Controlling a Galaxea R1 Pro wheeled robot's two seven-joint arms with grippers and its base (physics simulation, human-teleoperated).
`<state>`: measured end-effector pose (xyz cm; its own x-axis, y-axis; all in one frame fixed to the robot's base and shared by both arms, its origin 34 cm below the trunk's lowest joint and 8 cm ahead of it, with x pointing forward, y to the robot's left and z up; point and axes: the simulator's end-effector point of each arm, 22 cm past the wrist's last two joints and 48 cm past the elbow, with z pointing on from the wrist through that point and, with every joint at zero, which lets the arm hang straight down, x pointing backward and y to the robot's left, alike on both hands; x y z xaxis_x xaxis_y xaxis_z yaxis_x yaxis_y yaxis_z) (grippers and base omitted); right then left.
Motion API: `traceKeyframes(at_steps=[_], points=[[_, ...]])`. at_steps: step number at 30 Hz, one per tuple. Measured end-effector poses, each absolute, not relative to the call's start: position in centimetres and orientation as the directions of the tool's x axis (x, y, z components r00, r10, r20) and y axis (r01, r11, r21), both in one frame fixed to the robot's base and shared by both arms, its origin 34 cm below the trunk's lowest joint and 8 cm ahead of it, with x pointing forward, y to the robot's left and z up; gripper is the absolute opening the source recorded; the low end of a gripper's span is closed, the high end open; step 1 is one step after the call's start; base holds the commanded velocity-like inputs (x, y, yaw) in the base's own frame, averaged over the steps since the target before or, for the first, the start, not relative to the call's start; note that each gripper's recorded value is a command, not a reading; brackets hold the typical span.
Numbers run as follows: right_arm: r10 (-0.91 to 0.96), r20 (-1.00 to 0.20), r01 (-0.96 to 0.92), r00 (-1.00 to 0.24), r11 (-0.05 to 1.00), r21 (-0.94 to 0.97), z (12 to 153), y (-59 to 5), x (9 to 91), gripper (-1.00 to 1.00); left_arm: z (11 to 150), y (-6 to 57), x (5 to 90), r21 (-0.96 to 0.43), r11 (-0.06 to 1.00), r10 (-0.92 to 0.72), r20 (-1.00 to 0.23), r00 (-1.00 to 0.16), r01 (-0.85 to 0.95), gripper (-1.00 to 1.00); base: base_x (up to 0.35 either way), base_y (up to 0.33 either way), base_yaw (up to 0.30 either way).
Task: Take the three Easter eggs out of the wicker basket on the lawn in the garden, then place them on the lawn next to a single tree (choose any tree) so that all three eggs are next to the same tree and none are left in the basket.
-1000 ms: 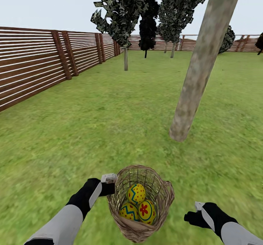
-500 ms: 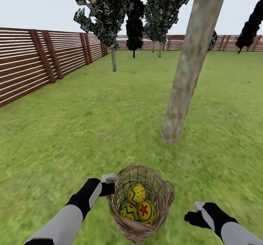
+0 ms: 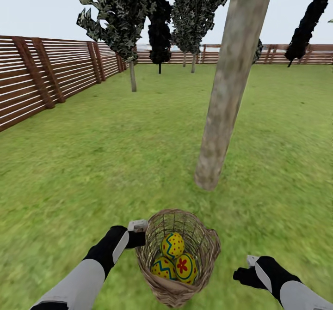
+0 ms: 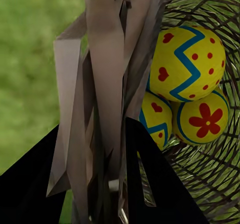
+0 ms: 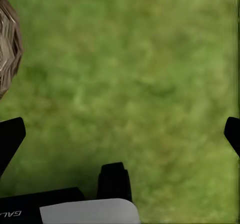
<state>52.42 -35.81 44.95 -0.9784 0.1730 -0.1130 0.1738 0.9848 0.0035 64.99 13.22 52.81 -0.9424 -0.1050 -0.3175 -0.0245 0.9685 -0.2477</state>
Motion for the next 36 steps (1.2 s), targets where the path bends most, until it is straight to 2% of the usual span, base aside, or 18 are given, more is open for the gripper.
traceKeyframes(at_steps=[14, 27, 30, 32, 36], points=[[0.171, -0.113, 0.172, -0.979, 0.985, 0.002, 44.9, -35.9, 52.4, 1.0, 52.8, 13.3, 65.0, -0.245, 0.969, -0.103, -0.318, -0.943, -0.023, -1.0, 0.325, -0.167, 0.0], [0.171, -0.12, 0.17, -0.978, 0.985, 0.014, 45.2, -36.2, 52.8, 1.0, 52.8, 13.4, 65.0, -0.244, 0.969, -0.104, -0.317, -0.943, -0.025, -1.0, 0.33, -0.02, 0.0], [0.135, -0.122, 0.102, -0.983, 0.964, 0.245, 46.9, -35.6, 53.0, 1.0, 52.7, 13.5, 64.9, -0.243, 0.97, -0.104, -0.315, -0.943, -0.026, -1.0, 0.333, 0.0, 0.0], [0.087, -0.107, 0.035, -0.991, 0.91, 0.414, 49.2, -35.3, 52.1, 1.0, 52.7, 13.7, 64.9, -0.24, 0.97, -0.104, -0.316, -0.943, -0.027, -1.0, 0.333, 0.0, 0.0], [0.075, -0.122, 0.011, -0.99, 0.89, 0.456, 50.6, -37.7, 51.2, 1.0, 52.7, 13.8, 65.0, -0.239, 0.97, -0.107, -0.318, -0.942, -0.029, -1.0, 0.333, 0.0, 0.0]])
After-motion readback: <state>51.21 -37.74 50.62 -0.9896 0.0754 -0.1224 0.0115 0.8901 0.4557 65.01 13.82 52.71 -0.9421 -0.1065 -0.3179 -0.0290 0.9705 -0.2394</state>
